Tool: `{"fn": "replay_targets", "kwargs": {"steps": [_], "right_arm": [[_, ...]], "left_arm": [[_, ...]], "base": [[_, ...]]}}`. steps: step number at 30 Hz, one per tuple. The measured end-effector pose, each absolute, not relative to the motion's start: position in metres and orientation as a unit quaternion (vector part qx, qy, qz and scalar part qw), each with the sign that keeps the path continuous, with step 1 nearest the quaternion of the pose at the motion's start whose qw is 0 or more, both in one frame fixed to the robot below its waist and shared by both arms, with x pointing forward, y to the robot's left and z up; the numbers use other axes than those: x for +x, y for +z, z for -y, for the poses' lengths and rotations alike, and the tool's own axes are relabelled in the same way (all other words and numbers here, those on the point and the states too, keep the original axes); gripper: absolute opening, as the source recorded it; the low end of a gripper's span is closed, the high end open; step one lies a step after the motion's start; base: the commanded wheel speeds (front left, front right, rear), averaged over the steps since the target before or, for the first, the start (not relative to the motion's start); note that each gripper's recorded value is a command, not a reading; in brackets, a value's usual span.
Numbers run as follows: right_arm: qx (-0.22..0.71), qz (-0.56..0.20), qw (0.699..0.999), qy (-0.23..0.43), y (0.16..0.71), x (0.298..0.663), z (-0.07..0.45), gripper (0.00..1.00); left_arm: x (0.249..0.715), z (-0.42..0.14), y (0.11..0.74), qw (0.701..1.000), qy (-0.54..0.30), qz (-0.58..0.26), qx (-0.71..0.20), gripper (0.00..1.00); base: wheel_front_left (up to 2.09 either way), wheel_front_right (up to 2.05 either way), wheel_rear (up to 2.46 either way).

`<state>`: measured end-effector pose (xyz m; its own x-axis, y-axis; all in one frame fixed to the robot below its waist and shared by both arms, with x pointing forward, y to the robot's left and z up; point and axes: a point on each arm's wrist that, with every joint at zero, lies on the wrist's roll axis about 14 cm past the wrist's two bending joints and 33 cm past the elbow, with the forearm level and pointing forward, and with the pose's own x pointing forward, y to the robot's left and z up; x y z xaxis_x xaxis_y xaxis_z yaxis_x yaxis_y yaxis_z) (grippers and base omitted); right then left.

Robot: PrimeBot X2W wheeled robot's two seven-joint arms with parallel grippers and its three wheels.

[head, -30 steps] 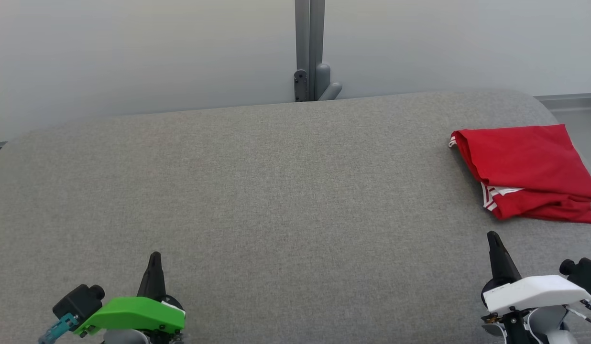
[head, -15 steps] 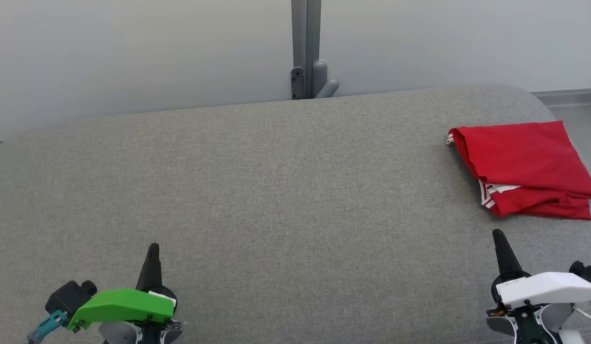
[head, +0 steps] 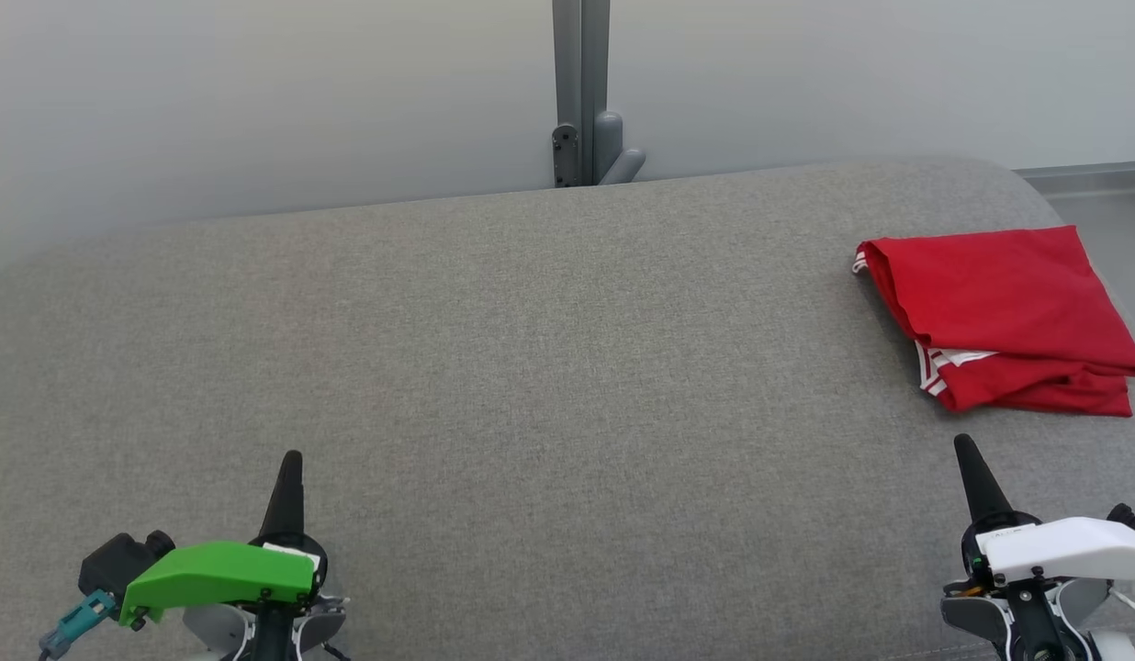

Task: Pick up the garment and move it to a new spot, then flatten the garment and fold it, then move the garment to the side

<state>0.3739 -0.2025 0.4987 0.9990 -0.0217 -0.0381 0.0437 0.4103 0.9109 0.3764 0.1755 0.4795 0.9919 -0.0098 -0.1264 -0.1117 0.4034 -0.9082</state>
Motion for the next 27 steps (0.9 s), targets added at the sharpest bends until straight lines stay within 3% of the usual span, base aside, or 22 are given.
{"fn": "replay_targets", "kwargs": {"steps": [27], "right_arm": [[0.635, 0.005, 0.772, -0.026, 0.501, 0.375, 0.216, 0.00]], "left_arm": [[0.390, -0.172, 0.494, 0.769, 0.006, -0.043, -0.638, 0.00]], "base": [[0.00, 0.00, 0.00]]}}
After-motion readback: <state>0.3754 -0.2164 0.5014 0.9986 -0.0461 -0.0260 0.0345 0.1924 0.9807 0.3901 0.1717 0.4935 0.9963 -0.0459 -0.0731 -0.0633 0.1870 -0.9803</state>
